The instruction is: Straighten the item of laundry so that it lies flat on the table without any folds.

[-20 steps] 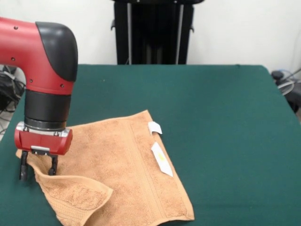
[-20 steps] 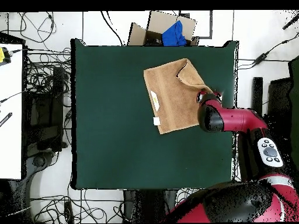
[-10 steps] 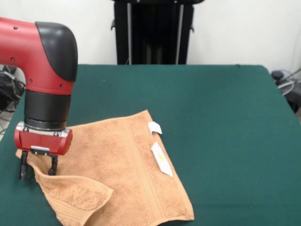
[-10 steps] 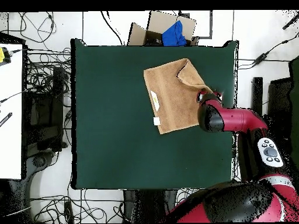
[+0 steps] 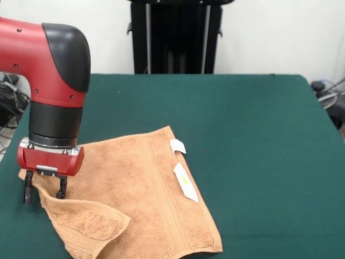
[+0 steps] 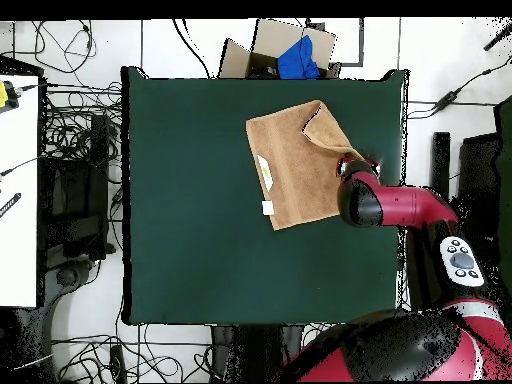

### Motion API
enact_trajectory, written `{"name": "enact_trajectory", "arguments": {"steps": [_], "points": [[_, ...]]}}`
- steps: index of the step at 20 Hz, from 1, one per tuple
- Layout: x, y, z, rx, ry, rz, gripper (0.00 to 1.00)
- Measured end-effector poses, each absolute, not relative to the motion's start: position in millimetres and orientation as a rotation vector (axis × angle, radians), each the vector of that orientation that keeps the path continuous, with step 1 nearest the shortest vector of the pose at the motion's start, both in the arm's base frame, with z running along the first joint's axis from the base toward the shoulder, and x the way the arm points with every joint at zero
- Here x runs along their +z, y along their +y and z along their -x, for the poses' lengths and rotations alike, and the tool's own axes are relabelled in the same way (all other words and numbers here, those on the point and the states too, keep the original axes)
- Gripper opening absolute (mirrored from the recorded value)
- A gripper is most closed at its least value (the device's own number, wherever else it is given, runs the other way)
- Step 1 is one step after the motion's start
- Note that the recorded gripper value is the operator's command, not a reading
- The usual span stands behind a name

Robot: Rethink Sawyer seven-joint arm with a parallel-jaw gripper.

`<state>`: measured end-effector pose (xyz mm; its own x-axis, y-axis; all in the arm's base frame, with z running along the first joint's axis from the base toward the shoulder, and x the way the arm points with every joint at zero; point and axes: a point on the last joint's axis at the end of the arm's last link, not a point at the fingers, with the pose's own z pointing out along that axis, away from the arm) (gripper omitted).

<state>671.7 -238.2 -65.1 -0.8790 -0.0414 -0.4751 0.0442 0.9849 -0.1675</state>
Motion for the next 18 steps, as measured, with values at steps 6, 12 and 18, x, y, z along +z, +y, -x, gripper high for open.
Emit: {"name": "enact_trajectory", "arguments": {"steps": [6, 12, 18], "points": [[-63.9, -235.4, -662.2, -0.229, 2.657, -0.025, 1.00], [-55.9, -230.8, -652.3, -0.229, 2.678, -0.038, 1.00], [-44.1, -221.9, -648.6, -0.216, 2.685, -0.041, 1.00]]}}
